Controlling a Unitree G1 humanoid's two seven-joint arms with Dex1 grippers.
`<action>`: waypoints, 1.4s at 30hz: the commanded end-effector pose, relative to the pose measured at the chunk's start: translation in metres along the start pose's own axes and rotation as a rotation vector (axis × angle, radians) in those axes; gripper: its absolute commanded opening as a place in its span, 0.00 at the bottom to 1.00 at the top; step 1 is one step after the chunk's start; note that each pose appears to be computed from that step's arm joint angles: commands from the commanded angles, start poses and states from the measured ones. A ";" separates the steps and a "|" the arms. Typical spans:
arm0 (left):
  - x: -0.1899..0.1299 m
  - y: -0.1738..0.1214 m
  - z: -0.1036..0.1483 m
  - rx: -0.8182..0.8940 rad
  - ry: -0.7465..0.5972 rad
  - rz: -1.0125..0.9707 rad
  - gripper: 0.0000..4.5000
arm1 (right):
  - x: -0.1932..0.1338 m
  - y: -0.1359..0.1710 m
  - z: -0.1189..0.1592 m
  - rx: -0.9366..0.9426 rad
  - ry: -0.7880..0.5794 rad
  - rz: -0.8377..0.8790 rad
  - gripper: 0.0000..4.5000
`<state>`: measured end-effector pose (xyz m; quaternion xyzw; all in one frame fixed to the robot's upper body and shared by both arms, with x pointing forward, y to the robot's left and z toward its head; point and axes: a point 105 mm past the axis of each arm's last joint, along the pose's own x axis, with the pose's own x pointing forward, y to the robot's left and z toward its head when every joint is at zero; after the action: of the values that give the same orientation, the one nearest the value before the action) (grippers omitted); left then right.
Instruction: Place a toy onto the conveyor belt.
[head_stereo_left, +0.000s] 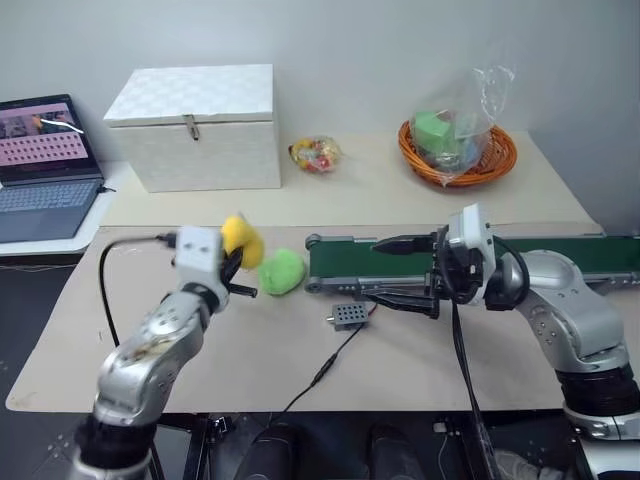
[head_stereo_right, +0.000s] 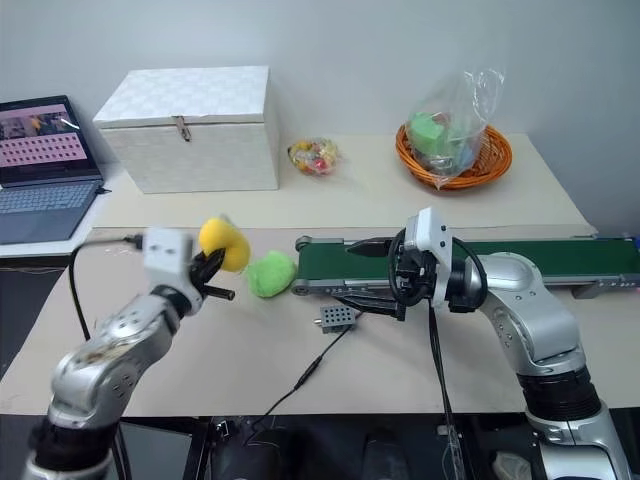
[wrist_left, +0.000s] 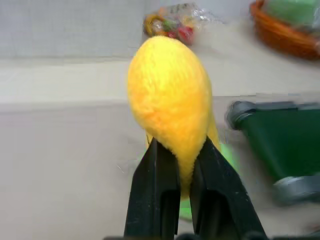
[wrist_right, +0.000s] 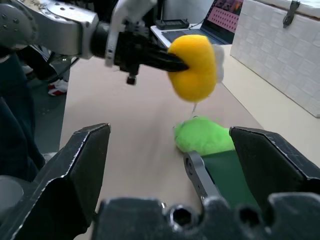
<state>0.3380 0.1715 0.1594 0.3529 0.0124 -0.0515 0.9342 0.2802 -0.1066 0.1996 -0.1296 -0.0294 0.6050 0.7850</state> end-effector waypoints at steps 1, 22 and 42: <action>0.005 -0.014 0.042 0.692 -0.321 0.128 0.06 | 0.001 -0.002 0.012 -0.048 -0.033 -0.009 1.00; 0.038 -0.087 0.026 1.191 -1.106 -0.059 0.06 | -0.009 -0.002 0.014 -0.039 -0.055 -0.099 1.00; 0.062 -0.053 0.019 1.016 -0.830 -0.121 0.82 | -0.005 -0.001 0.015 -0.037 -0.064 -0.078 1.00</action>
<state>0.3880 0.1055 0.1168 0.7180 -0.3758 -0.2455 0.5319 0.2789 -0.1099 0.2046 -0.1186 -0.0500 0.5727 0.8096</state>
